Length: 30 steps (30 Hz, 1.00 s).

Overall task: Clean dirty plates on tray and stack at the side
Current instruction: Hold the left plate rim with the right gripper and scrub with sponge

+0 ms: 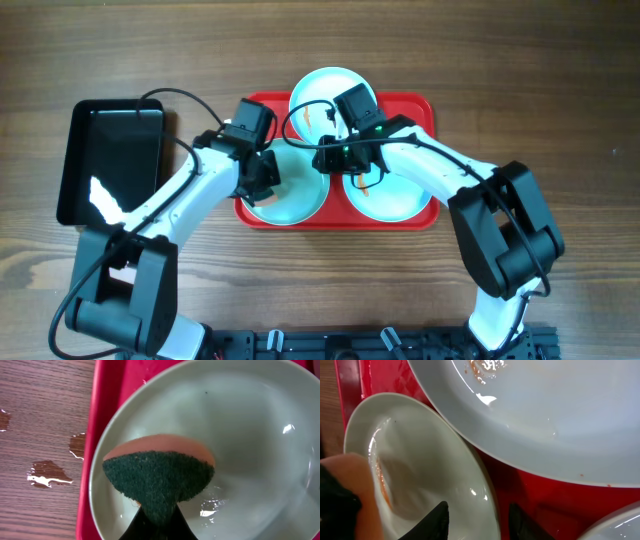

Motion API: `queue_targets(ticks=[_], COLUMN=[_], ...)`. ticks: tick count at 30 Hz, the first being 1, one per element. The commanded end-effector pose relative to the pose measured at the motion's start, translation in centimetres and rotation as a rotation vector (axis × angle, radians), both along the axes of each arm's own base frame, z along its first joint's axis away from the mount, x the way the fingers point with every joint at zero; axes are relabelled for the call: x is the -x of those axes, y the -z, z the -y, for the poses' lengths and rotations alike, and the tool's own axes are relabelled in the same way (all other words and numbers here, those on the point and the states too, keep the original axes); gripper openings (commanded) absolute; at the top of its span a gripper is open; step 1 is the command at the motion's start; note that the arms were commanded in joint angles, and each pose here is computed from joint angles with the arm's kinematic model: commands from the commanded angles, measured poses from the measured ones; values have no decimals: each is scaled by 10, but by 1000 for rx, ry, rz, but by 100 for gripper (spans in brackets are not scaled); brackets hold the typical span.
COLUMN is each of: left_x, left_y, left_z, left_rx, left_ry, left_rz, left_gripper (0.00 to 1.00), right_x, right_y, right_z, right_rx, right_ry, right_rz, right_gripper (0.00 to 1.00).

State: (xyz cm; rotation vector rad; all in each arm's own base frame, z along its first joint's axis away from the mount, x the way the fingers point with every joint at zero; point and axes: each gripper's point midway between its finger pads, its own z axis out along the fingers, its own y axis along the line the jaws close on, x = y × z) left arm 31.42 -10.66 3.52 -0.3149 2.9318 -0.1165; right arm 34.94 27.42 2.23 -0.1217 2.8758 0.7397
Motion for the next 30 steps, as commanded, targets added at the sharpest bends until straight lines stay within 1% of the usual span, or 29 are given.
queue_targets(ticks=[1,3,6,9,11,12,13,15,22,25,30], left_x=[2,2,2,2,2,1,-1,-3,-10,-10,-9], left_y=[3,3,3,3,3,3,2,2,-1,-1,-1], left_z=[1,1,1,1,2,3,4,6,13,16,18], left_rx=[35,35,35,35,41,43,47,62,94,111,121], left_ry=[-10,-10,-9,-9,-8,-8,-8,-5,1,5,8], left_rz=[-21,-21,-21,-21,-18,-16,-10,-1,29,25,21], left_gripper=[4,4,4,4,4,4,4,4,4,4,4], right_x=[3,5,8,11,12,12,12,12,14,17,21], right_y=[17,19,20,23,24,24,24,24,25,26,34], right_z=[8,9,12,14,14,15,15,15,16,18,20], right_rx=[71,76,87,93,96,97,98,98,103,111,107], right_ry=[24,28,42,42,42,43,43,44,43,43,72], right_rz=[-14,-26,-47,-57,-60,-60,-59,-60,-69,-80,-95], right_gripper=[39,38,30,26,18,17,12,10,10,14,14])
